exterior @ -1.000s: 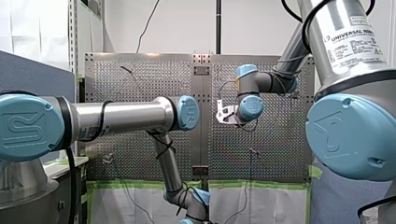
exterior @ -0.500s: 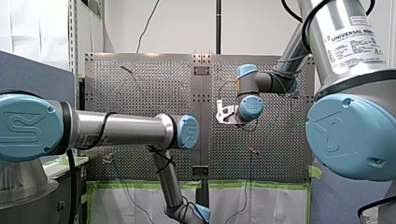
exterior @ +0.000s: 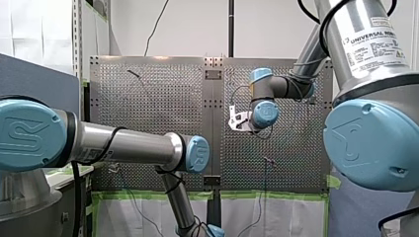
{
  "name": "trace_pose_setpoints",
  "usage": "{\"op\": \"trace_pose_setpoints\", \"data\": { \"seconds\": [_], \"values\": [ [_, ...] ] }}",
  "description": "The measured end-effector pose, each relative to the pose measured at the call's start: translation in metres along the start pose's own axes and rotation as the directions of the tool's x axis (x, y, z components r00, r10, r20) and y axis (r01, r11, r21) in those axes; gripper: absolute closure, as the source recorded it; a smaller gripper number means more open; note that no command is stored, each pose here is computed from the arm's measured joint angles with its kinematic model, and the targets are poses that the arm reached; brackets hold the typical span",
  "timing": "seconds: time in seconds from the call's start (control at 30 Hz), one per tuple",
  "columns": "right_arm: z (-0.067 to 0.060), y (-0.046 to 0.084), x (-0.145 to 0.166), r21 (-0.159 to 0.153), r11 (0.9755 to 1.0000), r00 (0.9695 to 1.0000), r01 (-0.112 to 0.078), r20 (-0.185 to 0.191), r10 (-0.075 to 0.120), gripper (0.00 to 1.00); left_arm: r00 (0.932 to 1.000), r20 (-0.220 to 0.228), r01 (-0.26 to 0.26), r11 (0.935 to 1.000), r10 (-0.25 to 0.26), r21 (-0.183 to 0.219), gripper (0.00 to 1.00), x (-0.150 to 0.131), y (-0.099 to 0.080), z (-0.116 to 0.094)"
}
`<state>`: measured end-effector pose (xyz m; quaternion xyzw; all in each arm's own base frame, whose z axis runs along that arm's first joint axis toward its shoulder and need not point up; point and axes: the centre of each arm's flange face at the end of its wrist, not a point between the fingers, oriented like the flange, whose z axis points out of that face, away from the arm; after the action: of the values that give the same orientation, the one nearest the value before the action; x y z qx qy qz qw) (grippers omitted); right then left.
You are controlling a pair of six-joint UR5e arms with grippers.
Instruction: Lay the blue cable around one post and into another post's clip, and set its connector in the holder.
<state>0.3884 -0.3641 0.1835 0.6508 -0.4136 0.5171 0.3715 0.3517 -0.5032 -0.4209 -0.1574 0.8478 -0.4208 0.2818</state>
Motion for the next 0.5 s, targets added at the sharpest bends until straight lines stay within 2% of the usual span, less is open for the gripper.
{"op": "trace_pose_setpoints", "data": {
  "seconds": [0.13, 0.27, 0.5],
  "values": [
    [0.001, 0.000, 0.001, 0.000, 1.0000, 1.0000, -0.002, -0.007, 0.002, 0.00, 0.9998, 0.000, -0.020, 0.9998, 0.020, -0.001, 0.00, -0.008, -0.008, 0.003],
    [0.001, 0.000, 0.001, 0.000, 1.0000, 1.0000, -0.002, -0.008, 0.002, 0.00, 0.9987, 0.002, -0.052, 0.9984, 0.052, -0.021, 0.00, -0.019, -0.013, 0.004],
    [0.000, 0.000, -0.001, 0.002, 1.0000, 1.0000, 0.002, 0.004, -0.002, 0.00, 0.9983, 0.018, -0.055, 0.9979, 0.055, -0.034, 0.00, -0.030, -0.011, 0.005]
  ]
}}
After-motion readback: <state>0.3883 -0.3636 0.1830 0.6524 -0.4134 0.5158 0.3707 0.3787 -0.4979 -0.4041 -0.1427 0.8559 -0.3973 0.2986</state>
